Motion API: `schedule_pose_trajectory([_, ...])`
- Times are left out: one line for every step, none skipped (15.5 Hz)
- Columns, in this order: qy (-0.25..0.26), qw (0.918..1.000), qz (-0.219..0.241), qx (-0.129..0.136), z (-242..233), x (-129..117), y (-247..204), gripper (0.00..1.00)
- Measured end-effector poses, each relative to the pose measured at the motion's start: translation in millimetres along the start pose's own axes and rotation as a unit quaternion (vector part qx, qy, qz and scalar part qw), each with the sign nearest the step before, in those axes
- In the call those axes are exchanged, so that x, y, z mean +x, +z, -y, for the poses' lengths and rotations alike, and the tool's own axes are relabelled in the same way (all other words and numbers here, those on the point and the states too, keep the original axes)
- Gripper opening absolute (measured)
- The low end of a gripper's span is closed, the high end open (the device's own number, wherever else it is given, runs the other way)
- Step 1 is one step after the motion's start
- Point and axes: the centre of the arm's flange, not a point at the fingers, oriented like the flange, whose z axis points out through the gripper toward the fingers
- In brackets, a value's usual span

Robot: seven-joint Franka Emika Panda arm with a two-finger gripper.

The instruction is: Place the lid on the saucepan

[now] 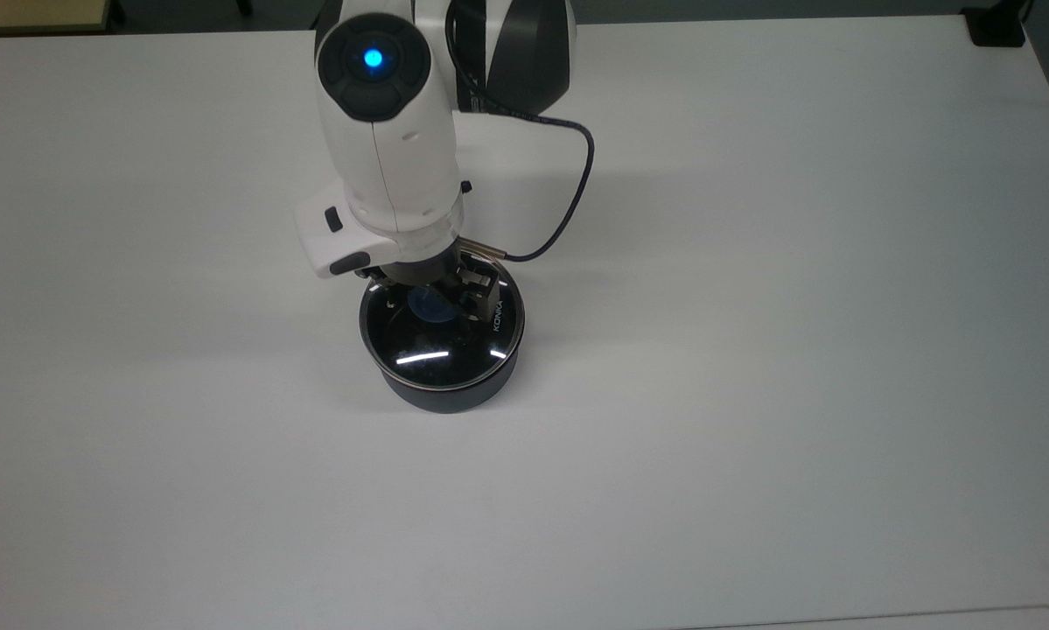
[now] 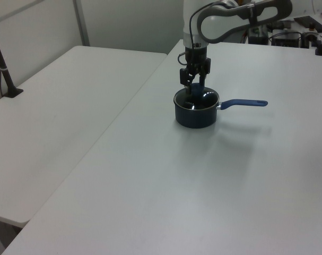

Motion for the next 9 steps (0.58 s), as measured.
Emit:
schedule_pose_trajectory([0.000, 1.0000, 0.002, -0.001, 0, 0, 4, 1.00])
schedule_pose_trajectory([0.000, 1.0000, 0.004, -0.002, 0, 0, 4, 1.00])
schedule_pose_trajectory([-0.001, 1.0000, 0.007, -0.003, 0, 0, 4, 1.00])
schedule_pose_trajectory([-0.002, 0.9999, 0.013, -0.005, -1, -2, 2, 1.00])
schedule_pose_trajectory([-0.006, 0.9998, 0.019, -0.007, -1, -4, -2, 1.00])
schedule_pose_trajectory([-0.015, 0.9995, 0.026, -0.008, 0, -8, -8, 1.00])
schedule_pose_trajectory([-0.026, 0.9991, 0.032, -0.007, 3, -13, -17, 1.00])
schedule_pose_trajectory([-0.037, 0.9987, 0.035, -0.004, 7, -19, -28, 1.00])
schedule_pose_trajectory([-0.047, 0.9982, 0.037, -0.001, 11, -26, -41, 1.00])
